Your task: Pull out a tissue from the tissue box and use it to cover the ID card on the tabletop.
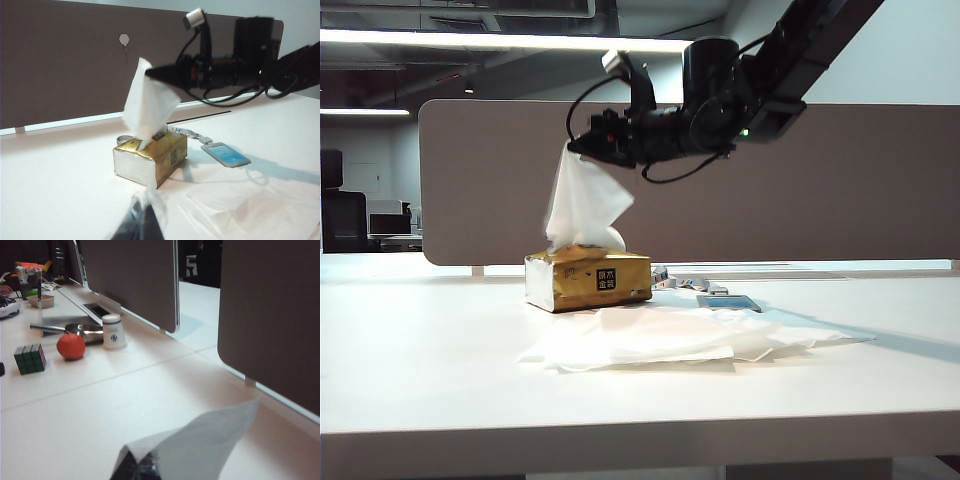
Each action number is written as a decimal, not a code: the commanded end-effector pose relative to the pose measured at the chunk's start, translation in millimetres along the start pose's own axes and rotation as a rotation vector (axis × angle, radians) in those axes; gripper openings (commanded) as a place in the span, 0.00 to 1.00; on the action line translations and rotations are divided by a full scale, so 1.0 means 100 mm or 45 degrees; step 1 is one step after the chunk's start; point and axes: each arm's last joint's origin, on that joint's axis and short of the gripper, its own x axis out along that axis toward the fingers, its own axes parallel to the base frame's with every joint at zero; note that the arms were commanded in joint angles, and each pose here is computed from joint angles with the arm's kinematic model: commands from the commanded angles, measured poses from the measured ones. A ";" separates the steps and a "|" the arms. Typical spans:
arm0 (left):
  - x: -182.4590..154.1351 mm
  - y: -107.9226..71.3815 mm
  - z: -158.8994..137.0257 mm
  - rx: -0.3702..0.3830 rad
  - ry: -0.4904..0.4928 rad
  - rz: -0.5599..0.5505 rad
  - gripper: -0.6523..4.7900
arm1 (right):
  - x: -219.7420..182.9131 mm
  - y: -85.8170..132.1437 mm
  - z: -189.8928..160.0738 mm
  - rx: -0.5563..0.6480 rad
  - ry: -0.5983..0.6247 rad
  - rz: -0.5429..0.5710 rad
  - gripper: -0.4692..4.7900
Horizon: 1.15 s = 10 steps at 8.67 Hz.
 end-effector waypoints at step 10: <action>0.00 0.00 0.01 0.006 -0.005 0.004 0.11 | -0.99 -0.50 0.02 0.257 0.799 -0.807 0.08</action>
